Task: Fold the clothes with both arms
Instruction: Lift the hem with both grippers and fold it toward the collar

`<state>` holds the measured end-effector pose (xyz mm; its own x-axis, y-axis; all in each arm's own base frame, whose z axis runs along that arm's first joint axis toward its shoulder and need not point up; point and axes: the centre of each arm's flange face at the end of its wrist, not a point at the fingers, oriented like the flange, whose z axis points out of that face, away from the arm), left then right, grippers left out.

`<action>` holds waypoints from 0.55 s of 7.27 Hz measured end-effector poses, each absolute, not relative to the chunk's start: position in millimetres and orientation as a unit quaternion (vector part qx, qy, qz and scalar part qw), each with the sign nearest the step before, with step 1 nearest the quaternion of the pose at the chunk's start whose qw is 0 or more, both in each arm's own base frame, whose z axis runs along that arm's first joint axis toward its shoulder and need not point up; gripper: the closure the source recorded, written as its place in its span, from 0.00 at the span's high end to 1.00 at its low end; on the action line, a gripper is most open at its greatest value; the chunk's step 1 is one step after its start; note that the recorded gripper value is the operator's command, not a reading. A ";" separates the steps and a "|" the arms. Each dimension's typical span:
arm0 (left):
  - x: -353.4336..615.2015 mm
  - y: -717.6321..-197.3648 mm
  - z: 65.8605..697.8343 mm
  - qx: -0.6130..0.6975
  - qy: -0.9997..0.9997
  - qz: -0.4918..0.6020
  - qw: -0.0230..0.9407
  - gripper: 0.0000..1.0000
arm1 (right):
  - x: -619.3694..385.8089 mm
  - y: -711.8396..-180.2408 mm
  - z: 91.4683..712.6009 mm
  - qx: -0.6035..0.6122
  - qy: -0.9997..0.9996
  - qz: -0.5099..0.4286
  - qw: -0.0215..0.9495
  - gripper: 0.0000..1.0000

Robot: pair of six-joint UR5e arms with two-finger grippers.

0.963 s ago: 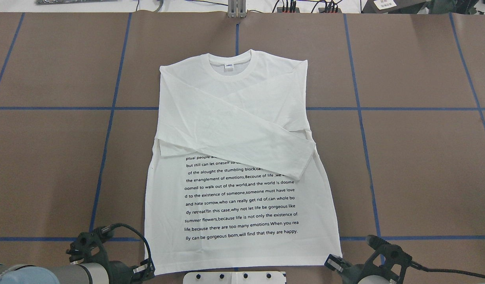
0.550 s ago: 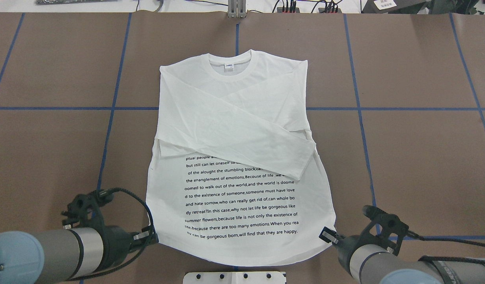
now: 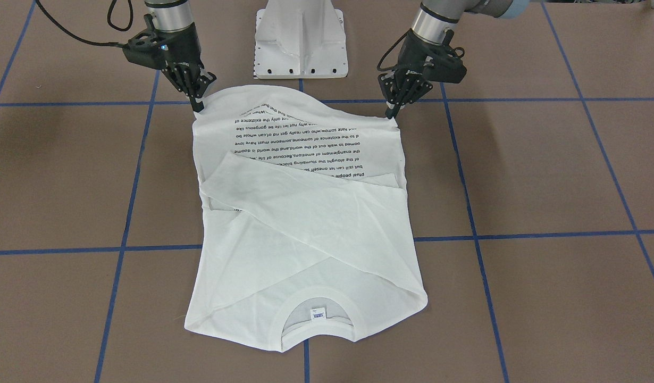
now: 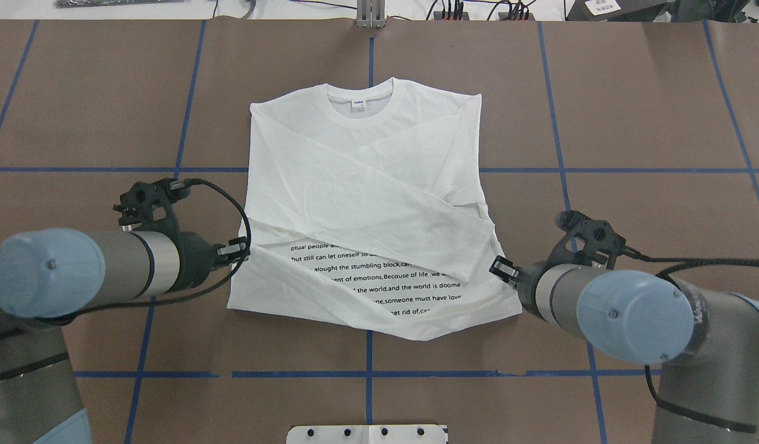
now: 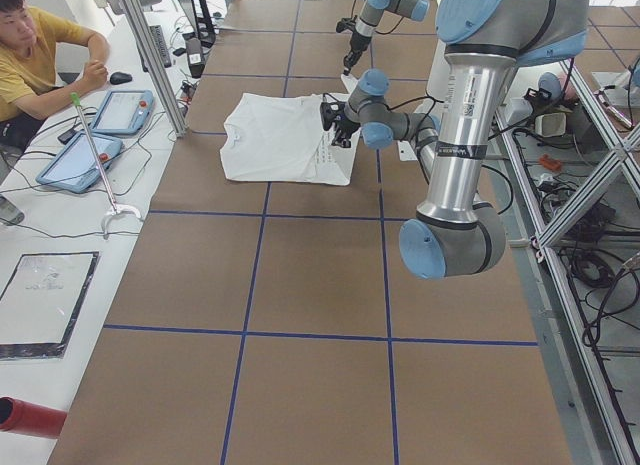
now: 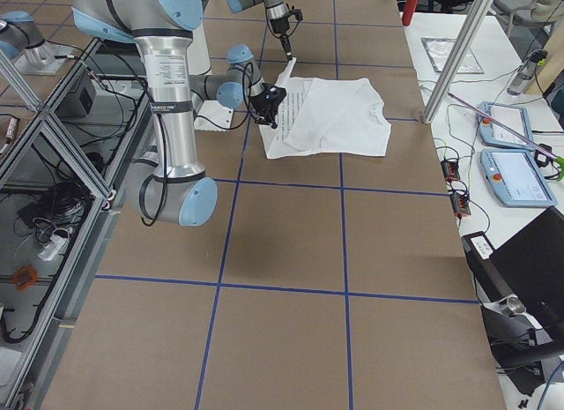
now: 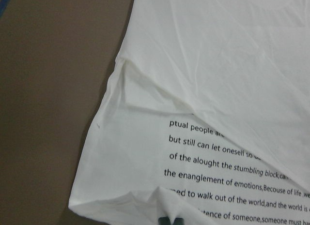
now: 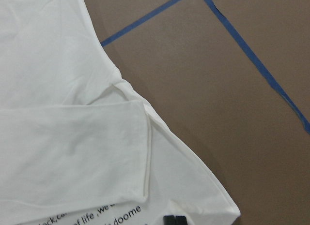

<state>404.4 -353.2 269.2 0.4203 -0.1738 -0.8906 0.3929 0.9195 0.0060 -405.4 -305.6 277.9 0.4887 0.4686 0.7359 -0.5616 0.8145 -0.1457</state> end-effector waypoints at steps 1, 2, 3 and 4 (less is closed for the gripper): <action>401.1 -393.1 272.5 0.127 0.499 -0.173 0.840 0.00 | -403.5 -342.3 275.1 0.064 -0.403 0.298 0.863 0.00; 398.2 -431.2 277.6 0.147 0.484 -0.179 0.844 0.00 | -402.0 -377.6 275.1 0.075 -0.395 0.300 0.865 0.00; 398.7 -467.0 281.7 0.161 0.469 -0.186 0.848 0.00 | -398.7 -412.0 278.3 0.089 -0.382 0.301 0.869 0.00; 403.1 -497.9 285.4 0.172 0.458 -0.192 0.851 0.00 | -397.1 -445.1 283.9 0.099 -0.367 0.301 0.875 0.00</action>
